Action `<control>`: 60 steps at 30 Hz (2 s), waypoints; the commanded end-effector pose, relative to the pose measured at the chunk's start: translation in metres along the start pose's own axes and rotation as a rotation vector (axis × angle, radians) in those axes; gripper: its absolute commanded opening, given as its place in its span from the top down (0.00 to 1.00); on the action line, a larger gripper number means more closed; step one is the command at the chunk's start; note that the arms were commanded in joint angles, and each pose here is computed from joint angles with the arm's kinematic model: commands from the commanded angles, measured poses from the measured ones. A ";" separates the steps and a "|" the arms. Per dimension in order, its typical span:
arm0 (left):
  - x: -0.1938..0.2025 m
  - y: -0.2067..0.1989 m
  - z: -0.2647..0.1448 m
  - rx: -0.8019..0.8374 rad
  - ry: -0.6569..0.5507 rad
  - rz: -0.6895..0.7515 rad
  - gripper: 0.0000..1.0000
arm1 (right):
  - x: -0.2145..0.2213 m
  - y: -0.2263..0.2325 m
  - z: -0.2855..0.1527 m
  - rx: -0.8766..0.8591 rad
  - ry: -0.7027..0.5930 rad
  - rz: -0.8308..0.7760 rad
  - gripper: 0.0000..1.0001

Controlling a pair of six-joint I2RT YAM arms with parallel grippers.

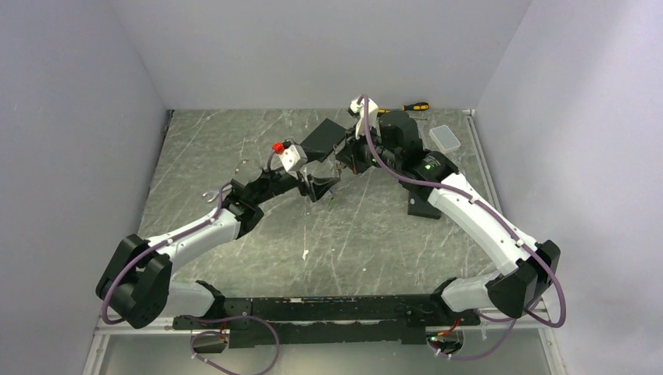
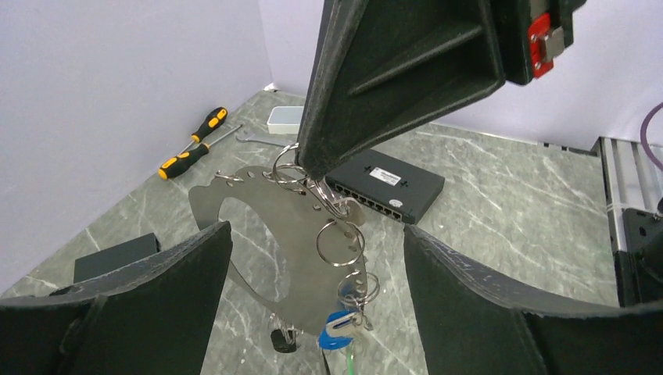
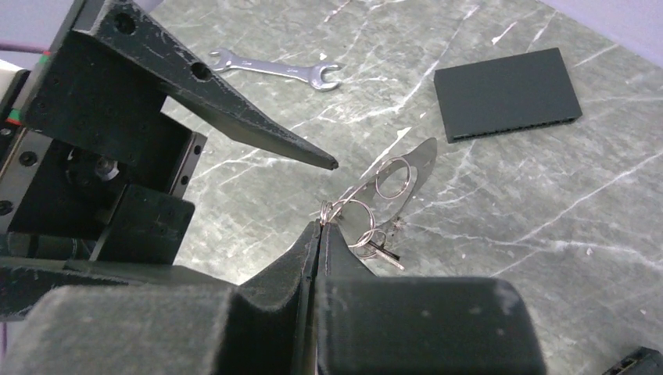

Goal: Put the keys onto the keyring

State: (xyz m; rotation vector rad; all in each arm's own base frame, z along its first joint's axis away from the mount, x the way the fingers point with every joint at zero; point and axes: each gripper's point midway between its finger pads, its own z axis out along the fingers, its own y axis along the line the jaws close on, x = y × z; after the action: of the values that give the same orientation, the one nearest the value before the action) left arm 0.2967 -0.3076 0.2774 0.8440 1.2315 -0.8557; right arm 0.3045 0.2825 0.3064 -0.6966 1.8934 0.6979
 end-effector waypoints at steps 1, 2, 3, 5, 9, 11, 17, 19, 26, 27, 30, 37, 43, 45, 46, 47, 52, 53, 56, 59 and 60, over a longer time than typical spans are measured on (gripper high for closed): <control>-0.035 0.008 0.012 -0.056 -0.097 -0.005 0.14 | -0.045 -0.004 -0.011 0.059 -0.128 0.026 1.00; -0.036 0.009 0.014 -0.067 -0.100 -0.014 0.13 | -0.046 -0.005 -0.011 0.069 -0.128 0.033 1.00; -0.036 0.010 0.015 -0.074 -0.100 -0.021 0.14 | -0.046 -0.006 -0.011 0.076 -0.129 0.038 1.00; -0.034 0.013 0.019 -0.096 -0.089 -0.024 0.15 | -0.049 -0.007 -0.012 0.081 -0.135 0.046 1.00; -0.035 0.014 0.026 -0.099 -0.104 -0.032 0.22 | -0.051 -0.003 -0.014 0.071 -0.152 0.053 1.00; -0.035 0.013 0.031 -0.094 -0.105 -0.036 0.26 | -0.051 -0.001 -0.014 0.065 -0.153 0.051 1.00; -0.034 0.017 0.042 -0.112 -0.102 -0.013 0.58 | -0.050 0.002 -0.017 0.060 -0.154 0.050 1.00; -0.032 0.025 0.044 -0.158 -0.094 -0.017 0.72 | -0.050 0.004 -0.019 0.052 -0.154 0.045 1.00; -0.031 0.032 0.044 -0.175 -0.065 0.060 0.85 | -0.052 0.003 -0.027 0.064 -0.146 0.048 1.00; -0.031 0.031 0.043 -0.173 -0.060 0.072 0.85 | -0.053 0.003 -0.029 0.071 -0.148 0.050 1.00; -0.027 0.030 0.041 -0.157 -0.033 0.124 0.85 | -0.060 0.000 -0.033 0.080 -0.140 0.081 1.00; -0.016 0.033 0.030 -0.143 0.016 0.382 0.81 | -0.059 -0.002 -0.040 0.014 -0.043 0.192 1.00; -0.015 0.025 0.029 -0.056 0.047 0.541 0.78 | -0.042 0.005 -0.037 -0.065 0.051 0.247 1.00; -0.013 0.026 0.029 -0.047 0.067 0.571 0.78 | -0.036 0.010 -0.037 -0.097 0.075 0.262 1.00; -0.014 0.028 0.029 -0.055 0.073 0.581 0.78 | -0.032 0.011 -0.037 -0.108 0.091 0.271 1.00; -0.014 0.029 0.028 -0.060 0.075 0.587 0.78 | -0.029 0.013 -0.036 -0.122 0.107 0.276 1.00; -0.018 0.033 0.027 -0.086 0.065 0.600 0.78 | -0.005 0.025 -0.030 -0.220 0.207 0.317 1.00; -0.019 0.032 0.027 -0.083 0.062 0.600 0.78 | 0.002 0.027 -0.028 -0.234 0.228 0.328 1.00; -0.022 0.034 0.028 -0.090 0.063 0.607 0.80 | 0.014 0.026 -0.026 -0.230 0.258 0.341 1.00; -0.023 0.039 0.026 -0.111 0.077 0.630 0.84 | 0.020 0.022 -0.027 -0.211 0.279 0.342 1.00; -0.023 0.040 0.025 -0.117 0.080 0.638 0.86 | 0.022 0.021 -0.027 -0.201 0.290 0.344 1.00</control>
State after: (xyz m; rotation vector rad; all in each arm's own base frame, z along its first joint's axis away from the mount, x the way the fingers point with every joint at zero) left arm 0.3292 -0.3257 0.2661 1.1694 1.0591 -0.3610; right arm 0.2847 0.2717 0.3037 -0.5955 2.2057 0.9928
